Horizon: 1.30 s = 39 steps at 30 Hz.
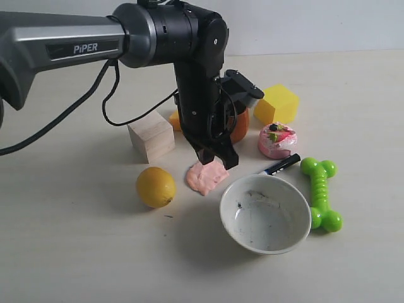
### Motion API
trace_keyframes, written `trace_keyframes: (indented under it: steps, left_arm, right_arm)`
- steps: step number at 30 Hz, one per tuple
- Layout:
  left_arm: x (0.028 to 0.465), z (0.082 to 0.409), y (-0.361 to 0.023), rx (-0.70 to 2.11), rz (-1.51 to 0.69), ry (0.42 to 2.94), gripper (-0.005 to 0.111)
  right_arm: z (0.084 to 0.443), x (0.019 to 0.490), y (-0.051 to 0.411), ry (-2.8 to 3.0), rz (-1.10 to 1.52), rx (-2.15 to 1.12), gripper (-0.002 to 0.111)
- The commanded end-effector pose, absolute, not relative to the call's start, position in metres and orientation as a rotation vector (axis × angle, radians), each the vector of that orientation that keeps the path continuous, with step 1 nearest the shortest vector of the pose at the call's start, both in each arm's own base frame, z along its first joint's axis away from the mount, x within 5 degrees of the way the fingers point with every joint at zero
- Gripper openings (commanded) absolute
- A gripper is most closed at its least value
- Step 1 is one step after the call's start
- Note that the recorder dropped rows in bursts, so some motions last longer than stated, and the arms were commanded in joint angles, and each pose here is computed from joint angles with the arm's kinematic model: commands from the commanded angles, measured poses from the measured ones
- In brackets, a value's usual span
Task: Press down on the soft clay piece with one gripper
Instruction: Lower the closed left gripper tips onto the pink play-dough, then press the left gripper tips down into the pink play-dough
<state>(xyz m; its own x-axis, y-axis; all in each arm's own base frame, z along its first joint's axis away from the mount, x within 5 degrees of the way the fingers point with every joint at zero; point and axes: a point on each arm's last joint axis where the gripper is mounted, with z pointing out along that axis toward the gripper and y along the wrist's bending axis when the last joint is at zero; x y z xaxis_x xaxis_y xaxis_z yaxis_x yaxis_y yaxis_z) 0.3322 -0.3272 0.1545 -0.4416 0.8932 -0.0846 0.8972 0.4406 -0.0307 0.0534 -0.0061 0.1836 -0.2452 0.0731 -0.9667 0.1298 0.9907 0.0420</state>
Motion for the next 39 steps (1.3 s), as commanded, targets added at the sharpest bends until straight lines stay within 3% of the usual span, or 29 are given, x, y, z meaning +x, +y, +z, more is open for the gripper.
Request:
trace_keyframes:
  steps: [1,12,39]
  left_arm:
    - [0.332,0.152,-0.329,1.626,-0.108,2.618,0.0]
    - [0.334,0.15,-0.333,1.611,-0.132,2.621,0.0]
    - [0.334,0.103,-0.334,1.611,-0.121,2.742,0.0]
  right_arm:
    - [0.183,0.053,-0.006,1.813,-0.056,0.143,0.0]
    - [0.183,0.053,-0.006,1.813,-0.056,0.143,0.0]
    - [0.183,0.053,-0.006,1.813,-0.055,0.144,0.0]
